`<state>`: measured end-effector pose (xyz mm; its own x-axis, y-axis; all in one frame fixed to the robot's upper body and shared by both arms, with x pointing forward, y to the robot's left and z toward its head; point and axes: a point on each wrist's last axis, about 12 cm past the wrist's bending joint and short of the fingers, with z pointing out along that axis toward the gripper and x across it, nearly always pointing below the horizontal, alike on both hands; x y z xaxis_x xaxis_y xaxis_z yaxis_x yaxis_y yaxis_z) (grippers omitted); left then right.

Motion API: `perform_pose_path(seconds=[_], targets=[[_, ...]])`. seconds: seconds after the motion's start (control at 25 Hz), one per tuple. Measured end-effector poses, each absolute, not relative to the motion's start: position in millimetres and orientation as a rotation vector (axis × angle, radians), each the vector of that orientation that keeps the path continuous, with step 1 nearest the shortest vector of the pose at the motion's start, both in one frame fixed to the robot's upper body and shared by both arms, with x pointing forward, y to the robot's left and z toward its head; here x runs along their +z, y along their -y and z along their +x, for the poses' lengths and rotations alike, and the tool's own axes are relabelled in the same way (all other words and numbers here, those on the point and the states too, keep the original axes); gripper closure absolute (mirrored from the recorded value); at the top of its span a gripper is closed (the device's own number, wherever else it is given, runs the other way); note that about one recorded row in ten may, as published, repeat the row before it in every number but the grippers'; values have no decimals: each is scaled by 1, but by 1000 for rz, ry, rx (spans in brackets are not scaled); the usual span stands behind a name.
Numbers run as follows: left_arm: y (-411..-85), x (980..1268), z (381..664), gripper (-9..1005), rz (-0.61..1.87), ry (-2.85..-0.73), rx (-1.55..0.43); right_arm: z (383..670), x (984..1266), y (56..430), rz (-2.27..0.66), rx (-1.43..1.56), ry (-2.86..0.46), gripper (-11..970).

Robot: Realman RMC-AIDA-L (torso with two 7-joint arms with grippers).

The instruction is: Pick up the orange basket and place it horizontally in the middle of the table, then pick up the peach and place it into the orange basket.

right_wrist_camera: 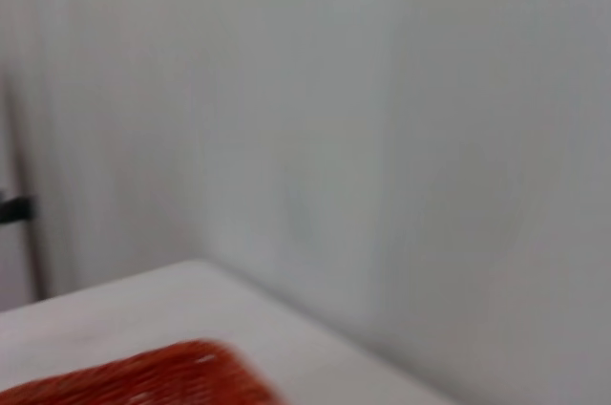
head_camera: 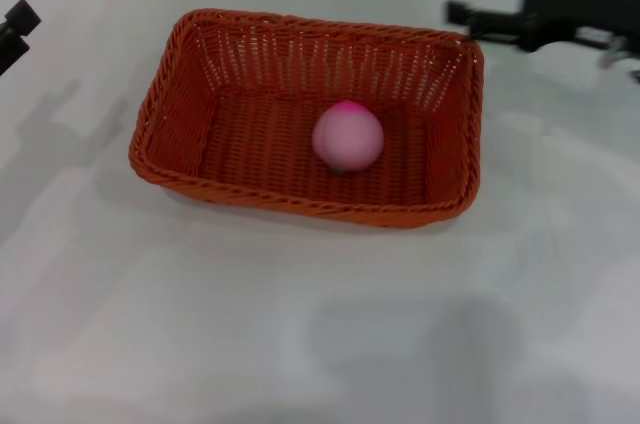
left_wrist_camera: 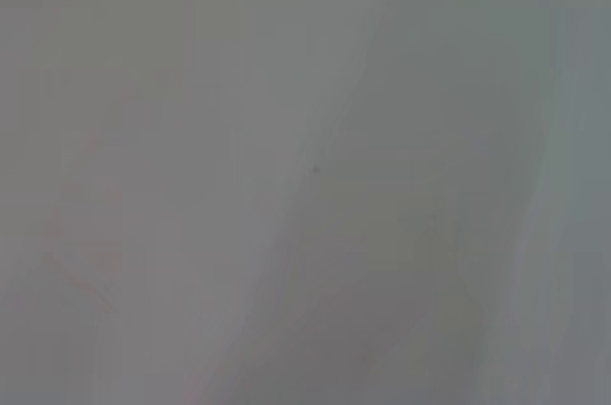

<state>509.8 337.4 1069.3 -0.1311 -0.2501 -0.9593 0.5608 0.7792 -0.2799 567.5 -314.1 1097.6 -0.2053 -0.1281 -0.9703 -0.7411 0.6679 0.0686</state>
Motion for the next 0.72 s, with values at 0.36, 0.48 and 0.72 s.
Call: perform_pose_path(seconds=[0.36,0.48,0.72], targets=[[-341,1072,512,238,270,-1535,-668,537,1097,384,-459,464,-1708,83],[-342,1074,512,238,273,-1512,-635,526,1087,395,-408,407,-1697,83],[-346,1074,511,239,278,-1482,-577,510,1067,404,-316,345,-1688,83]])
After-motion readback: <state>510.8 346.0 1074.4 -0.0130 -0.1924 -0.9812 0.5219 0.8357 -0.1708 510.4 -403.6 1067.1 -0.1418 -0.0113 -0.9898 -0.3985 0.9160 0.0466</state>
